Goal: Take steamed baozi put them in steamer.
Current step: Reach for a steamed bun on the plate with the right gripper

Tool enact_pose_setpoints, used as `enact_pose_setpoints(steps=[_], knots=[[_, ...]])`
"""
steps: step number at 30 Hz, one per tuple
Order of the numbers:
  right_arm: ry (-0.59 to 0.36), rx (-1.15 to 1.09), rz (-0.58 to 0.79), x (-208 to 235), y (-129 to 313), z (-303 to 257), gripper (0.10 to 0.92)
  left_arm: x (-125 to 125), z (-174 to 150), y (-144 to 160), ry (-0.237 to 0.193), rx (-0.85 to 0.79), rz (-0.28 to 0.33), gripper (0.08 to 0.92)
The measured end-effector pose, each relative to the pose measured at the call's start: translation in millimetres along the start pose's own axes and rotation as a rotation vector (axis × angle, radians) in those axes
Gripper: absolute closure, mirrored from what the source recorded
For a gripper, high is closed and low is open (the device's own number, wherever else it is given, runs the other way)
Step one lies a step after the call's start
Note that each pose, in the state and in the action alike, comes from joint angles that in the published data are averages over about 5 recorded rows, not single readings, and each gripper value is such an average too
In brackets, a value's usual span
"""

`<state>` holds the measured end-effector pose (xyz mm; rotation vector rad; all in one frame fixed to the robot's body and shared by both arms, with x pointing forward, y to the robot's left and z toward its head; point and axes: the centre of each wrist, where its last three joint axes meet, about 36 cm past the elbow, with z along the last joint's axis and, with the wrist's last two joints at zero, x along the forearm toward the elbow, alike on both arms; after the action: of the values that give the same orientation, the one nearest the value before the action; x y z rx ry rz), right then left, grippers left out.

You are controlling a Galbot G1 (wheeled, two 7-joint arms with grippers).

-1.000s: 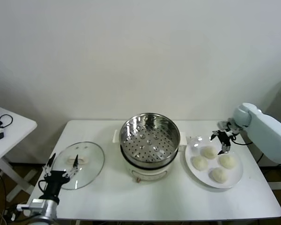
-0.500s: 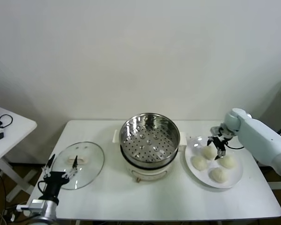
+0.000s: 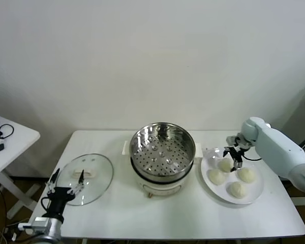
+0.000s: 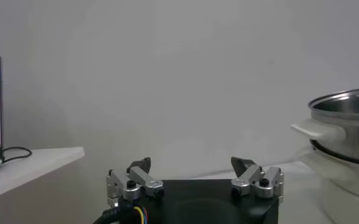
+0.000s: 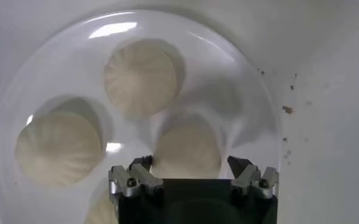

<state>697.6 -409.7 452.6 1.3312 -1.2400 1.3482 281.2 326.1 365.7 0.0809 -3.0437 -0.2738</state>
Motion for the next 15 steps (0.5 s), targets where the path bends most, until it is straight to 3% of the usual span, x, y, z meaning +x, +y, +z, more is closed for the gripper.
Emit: enact_pose_setpoints(steps=[6, 15], knots=[[0.002, -0.005, -0.003, -0.2, 0.1, 1.5, 0.222, 1.1, 1.1, 0.9, 0.002, 0.000, -0.002, 0.177], [-0.006, -0.010, -0.006, -3.2, 2.5, 1.5, 0.342, 1.8, 1.5, 1.4, 0.004, 0.000, -0.005, 0.177]])
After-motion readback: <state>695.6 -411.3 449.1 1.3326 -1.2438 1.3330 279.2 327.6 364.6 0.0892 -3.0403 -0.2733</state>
